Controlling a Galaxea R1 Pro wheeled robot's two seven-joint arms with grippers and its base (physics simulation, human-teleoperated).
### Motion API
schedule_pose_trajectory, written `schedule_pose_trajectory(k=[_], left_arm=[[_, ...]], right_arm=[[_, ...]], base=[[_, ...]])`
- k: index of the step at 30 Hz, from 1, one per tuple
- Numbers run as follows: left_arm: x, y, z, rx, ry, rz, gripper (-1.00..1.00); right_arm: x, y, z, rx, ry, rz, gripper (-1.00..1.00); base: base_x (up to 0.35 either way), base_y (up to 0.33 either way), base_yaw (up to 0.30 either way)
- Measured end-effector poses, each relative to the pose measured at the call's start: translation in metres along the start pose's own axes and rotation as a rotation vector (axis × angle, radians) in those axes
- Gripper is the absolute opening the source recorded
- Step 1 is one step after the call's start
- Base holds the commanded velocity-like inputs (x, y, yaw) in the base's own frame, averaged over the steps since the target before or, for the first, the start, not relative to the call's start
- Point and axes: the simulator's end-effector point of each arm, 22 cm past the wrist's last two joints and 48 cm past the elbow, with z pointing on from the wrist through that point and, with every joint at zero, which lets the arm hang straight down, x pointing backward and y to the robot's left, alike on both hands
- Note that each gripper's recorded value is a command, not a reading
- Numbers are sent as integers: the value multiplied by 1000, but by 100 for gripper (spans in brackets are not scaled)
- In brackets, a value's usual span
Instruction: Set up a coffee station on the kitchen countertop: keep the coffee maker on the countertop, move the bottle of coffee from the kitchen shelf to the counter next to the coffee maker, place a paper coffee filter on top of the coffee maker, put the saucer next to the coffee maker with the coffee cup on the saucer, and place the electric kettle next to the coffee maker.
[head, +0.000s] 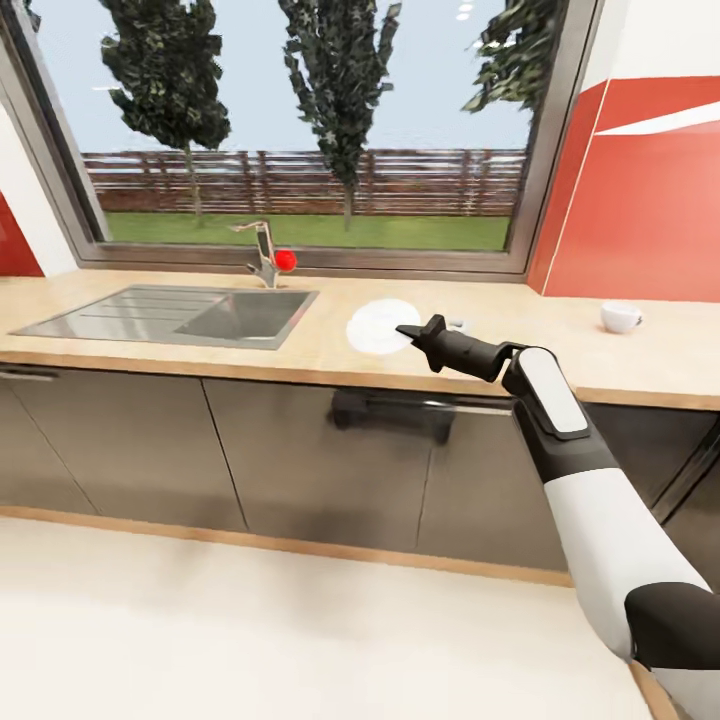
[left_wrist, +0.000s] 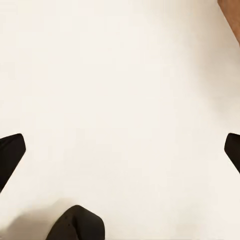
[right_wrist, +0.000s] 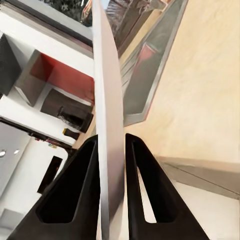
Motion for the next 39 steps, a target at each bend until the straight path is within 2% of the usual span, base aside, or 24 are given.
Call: schedule_pose_trajectory(k=[10, 17, 23, 39], left_arm=[[-1, 1, 0, -6, -4, -1, 100], [0, -1, 0, 7, -3, -3, 100], [0, -6, -1, 29, -3, -4, 100], [0, -6, -1, 32, -3, -5, 100]], right_arm=[[2, -5, 1, 8, 5, 10, -100], [18, -7, 9, 22, 42, -9, -100], [25, -10, 13, 26, 56, 2, -100], [31, -10, 18, 25, 66, 11, -100]], base=[[236, 201, 269], [252, 236, 270], [249, 255, 270], [226, 263, 270]])
